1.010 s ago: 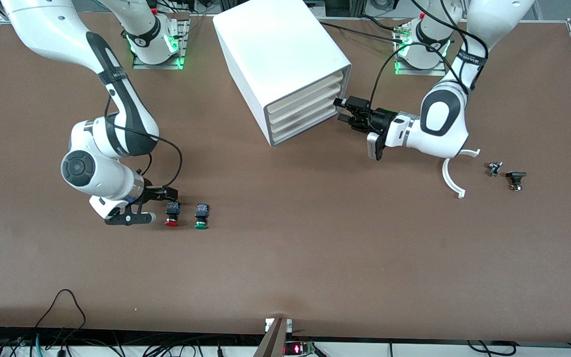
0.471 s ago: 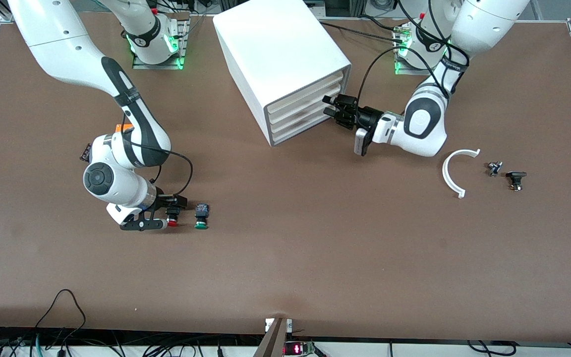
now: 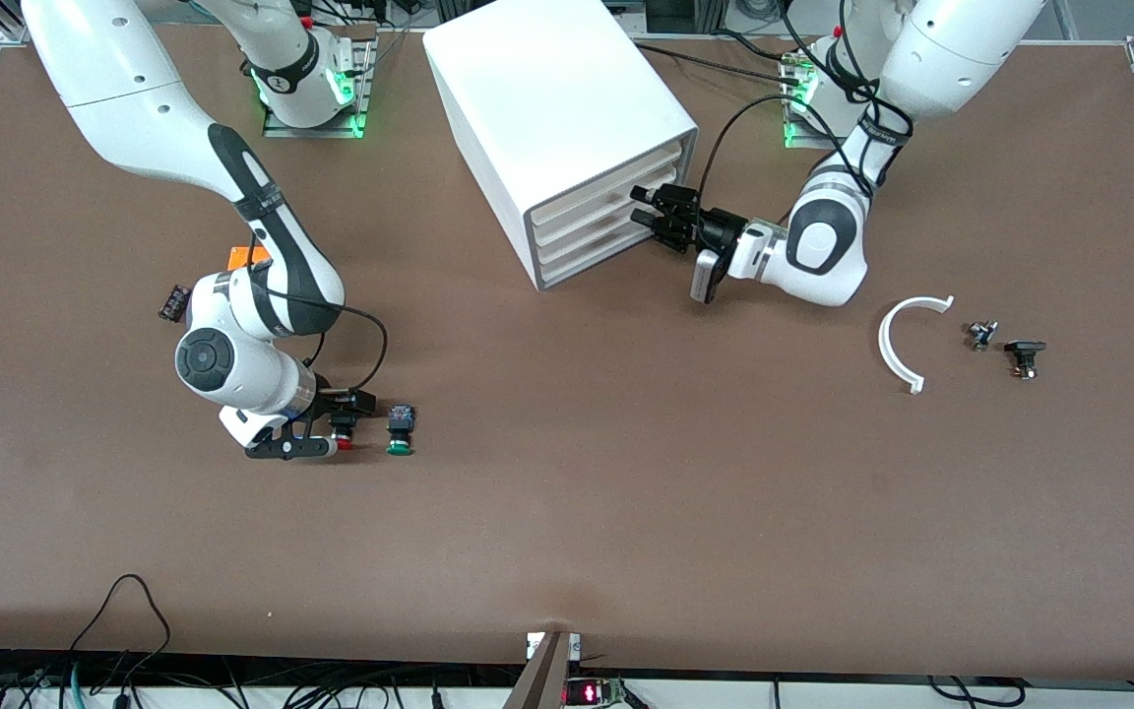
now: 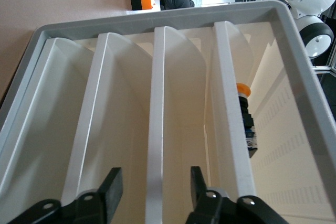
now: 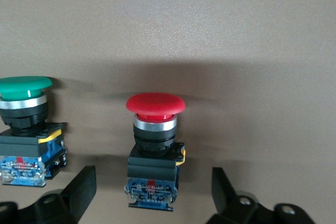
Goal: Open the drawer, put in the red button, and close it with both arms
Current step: 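Grasp the red button with the right gripper while the left gripper grips the drawer, then pull the drawer open with the left gripper while the right gripper lifts the button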
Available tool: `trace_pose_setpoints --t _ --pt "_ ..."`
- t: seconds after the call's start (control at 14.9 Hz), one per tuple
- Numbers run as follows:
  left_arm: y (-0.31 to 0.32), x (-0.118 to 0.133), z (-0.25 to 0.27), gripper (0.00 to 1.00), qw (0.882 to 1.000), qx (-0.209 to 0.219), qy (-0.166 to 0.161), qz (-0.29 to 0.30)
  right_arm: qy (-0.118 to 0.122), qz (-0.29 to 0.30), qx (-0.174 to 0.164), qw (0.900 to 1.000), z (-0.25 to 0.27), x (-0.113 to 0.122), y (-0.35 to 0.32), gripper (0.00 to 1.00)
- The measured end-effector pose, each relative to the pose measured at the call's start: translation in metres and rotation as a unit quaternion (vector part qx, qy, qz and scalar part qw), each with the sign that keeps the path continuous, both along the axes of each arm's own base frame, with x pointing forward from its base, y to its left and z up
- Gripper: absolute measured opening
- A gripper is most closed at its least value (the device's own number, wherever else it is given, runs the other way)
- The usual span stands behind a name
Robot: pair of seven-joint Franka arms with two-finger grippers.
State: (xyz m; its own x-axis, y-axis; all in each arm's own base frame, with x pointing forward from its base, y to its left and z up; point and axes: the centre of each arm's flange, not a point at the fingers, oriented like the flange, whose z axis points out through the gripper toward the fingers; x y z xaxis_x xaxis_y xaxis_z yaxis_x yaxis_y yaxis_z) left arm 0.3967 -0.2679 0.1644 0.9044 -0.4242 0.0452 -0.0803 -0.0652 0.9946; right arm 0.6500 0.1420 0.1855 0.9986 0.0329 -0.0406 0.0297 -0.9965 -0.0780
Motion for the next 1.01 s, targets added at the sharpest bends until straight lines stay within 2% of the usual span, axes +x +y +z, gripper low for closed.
trace_pose_setpoints --t 0.07,0.2,0.34,0.4,0.81,1.01 --pt "-0.003 -0.003 -0.002 0.50 1.000 0.000 -0.001 -0.001 0.000 0.000 0.000 1.000 0.000 0.000 0.000 0.78" --pt "-0.005 -0.006 -0.004 0.43 1.000 0.000 -0.001 -0.003 -0.001 0.000 0.000 1.000 0.000 0.000 0.000 0.57" --pt "-0.005 -0.006 -0.004 0.22 1.000 0.000 -0.001 -0.002 -0.001 0.000 0.000 1.000 0.001 0.001 0.000 0.40" --pt "-0.005 -0.005 -0.003 0.14 1.000 -0.002 0.000 -0.002 -0.001 0.000 0.000 1.000 0.001 0.001 0.000 0.41" --pt "-0.005 -0.005 -0.003 0.15 1.000 -0.002 0.001 -0.001 -0.007 -0.010 0.004 1.000 0.009 0.007 0.001 0.41" --pt "0.000 0.001 -0.002 0.15 1.000 0.002 0.007 0.007 0.017 -0.037 0.000 0.999 0.030 0.016 0.007 0.41"
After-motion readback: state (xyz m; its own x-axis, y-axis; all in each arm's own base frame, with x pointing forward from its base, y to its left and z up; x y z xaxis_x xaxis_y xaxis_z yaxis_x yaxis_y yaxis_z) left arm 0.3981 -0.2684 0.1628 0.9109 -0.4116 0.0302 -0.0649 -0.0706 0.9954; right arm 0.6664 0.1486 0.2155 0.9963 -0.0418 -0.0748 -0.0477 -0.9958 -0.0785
